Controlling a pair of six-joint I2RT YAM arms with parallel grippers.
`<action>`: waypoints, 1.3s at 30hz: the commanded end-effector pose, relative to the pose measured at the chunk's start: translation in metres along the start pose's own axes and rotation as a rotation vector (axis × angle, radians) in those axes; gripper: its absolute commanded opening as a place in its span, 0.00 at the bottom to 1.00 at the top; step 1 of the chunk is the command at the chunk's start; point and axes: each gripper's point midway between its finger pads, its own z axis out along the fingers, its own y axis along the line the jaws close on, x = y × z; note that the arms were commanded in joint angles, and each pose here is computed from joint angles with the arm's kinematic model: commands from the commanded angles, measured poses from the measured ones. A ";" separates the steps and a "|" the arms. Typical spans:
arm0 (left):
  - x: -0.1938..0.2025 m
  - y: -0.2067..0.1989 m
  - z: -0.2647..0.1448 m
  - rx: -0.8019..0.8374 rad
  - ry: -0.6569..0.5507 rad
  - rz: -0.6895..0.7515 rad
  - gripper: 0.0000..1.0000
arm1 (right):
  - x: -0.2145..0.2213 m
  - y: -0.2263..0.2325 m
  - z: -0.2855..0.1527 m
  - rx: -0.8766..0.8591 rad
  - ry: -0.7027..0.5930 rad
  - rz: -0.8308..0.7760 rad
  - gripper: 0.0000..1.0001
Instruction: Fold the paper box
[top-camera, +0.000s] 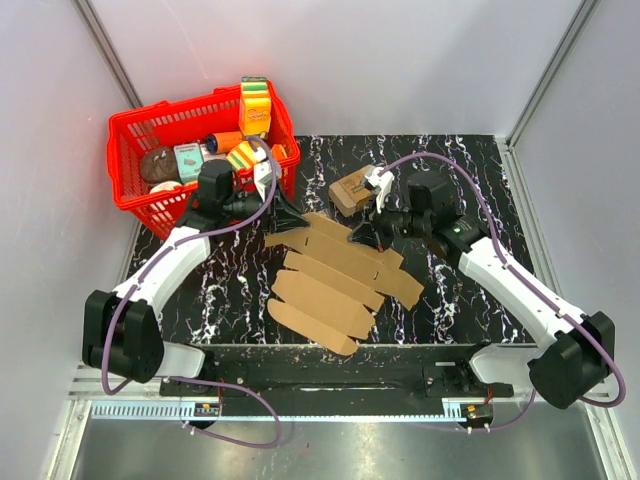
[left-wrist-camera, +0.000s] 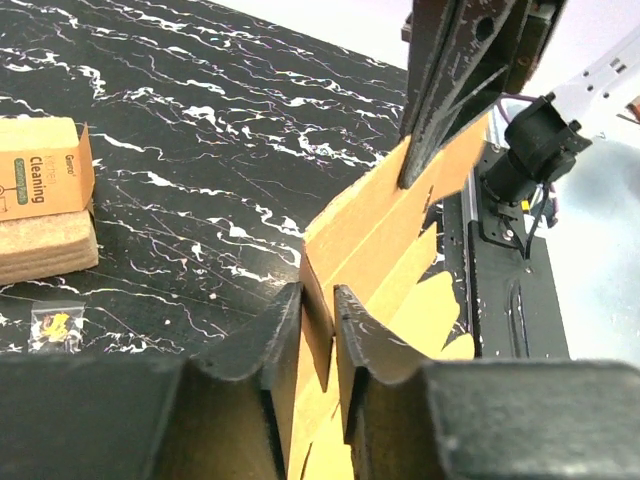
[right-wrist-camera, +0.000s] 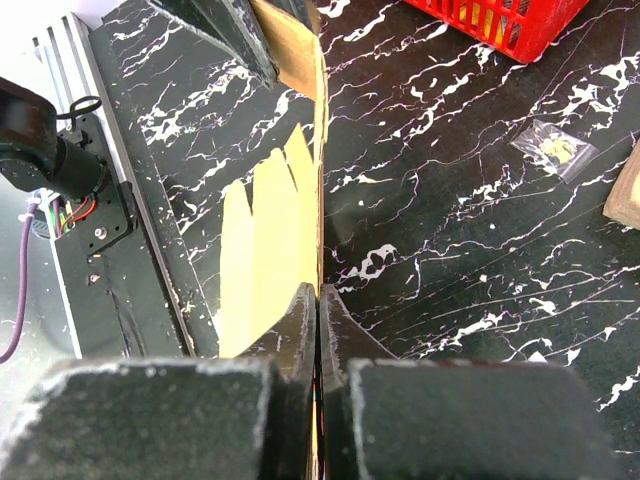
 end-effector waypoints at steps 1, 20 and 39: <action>-0.014 0.011 0.009 -0.086 0.015 0.031 0.25 | -0.040 0.009 -0.007 -0.001 -0.106 -0.035 0.00; -0.003 0.062 -0.007 -0.655 0.143 0.091 0.21 | -0.036 0.003 -0.002 0.045 -0.119 0.058 0.00; -0.015 0.065 -0.011 -0.815 0.004 -0.021 0.23 | -0.034 -0.001 0.003 0.072 -0.138 0.133 0.00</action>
